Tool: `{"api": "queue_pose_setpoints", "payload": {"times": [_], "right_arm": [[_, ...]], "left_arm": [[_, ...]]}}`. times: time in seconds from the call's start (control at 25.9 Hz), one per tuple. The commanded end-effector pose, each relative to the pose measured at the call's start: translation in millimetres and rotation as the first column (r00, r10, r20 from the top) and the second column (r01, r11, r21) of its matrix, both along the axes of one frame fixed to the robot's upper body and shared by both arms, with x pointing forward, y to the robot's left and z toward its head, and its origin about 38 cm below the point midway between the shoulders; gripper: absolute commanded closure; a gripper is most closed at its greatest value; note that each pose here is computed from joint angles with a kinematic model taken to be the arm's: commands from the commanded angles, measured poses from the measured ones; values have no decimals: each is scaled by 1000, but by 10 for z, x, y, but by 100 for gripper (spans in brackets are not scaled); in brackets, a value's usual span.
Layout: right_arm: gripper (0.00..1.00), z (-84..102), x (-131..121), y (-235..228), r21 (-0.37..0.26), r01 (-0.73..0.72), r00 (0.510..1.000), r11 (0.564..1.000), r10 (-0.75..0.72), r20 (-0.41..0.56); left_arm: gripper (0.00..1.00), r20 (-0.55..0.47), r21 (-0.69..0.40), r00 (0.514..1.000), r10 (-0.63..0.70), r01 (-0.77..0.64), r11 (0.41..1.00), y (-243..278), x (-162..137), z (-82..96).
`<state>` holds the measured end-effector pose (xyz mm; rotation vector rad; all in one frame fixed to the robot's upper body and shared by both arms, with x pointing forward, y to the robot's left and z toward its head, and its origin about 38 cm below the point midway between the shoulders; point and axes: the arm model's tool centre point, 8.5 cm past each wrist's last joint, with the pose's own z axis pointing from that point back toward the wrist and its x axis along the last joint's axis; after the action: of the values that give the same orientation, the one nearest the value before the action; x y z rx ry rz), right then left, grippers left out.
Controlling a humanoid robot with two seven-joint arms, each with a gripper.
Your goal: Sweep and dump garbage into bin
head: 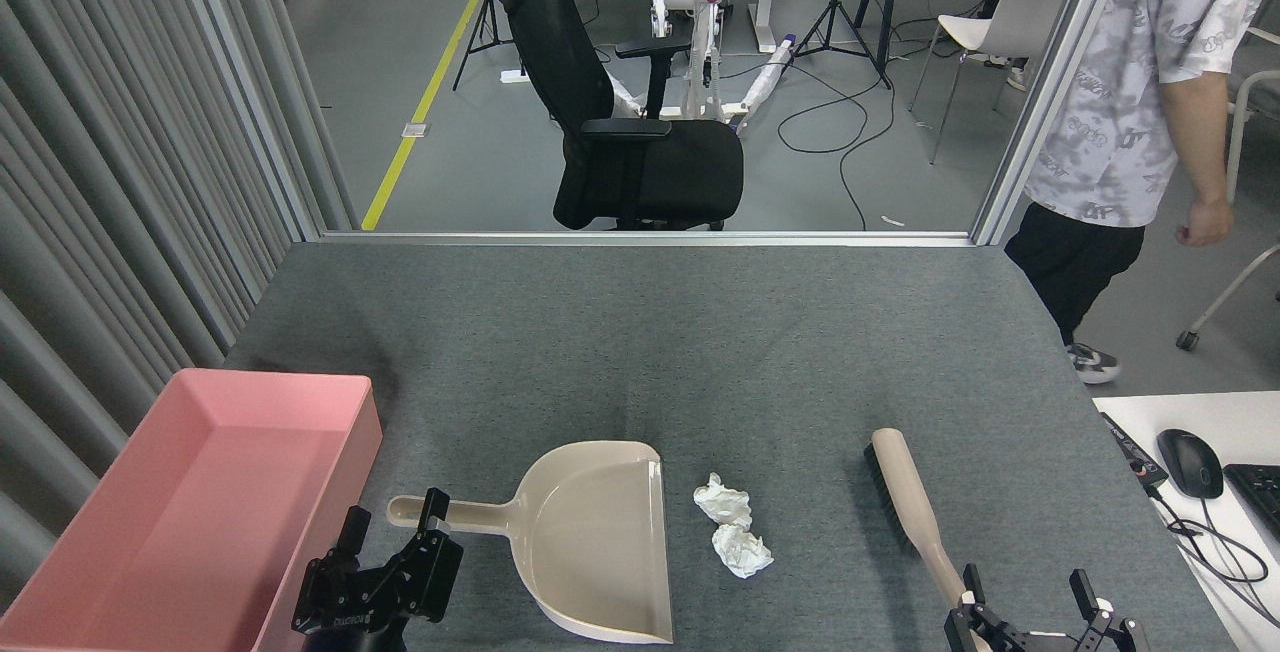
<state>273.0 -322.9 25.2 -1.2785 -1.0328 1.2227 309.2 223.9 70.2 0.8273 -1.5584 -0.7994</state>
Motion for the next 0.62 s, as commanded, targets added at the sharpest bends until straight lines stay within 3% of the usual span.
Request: {"api": "queue_pose_setpoints", "payload": {"times": [0.0, 0.08, 0.27, 0.43, 0.58], "right_arm": [[2, 3, 0, 1, 0, 0, 1000, 1000, 0, 1], [2, 0, -7, -5, 0, 1, 1000, 1000, -1, 0], [2, -8, -44, -58, -4, 13, 1000, 1000, -13, -5], [2, -13, -76, -73, -6, 17, 1000, 1000, -17, -9], [2, -6, -121, -54, -4, 16, 1000, 1000, -16, -8]], "left_arm": [[0, -28, -259, 999, -21, 13, 966, 30, -10, -27], [0, -41, -354, 998, -37, 20, 935, 37, -19, -43], [0, -40, -422, 997, -60, 38, 906, 20, -65, -65], [0, -31, -555, 997, -64, 36, 831, 36, -74, -90], [0, -53, -580, 996, -68, 25, 814, 28, -87, -233]]}}
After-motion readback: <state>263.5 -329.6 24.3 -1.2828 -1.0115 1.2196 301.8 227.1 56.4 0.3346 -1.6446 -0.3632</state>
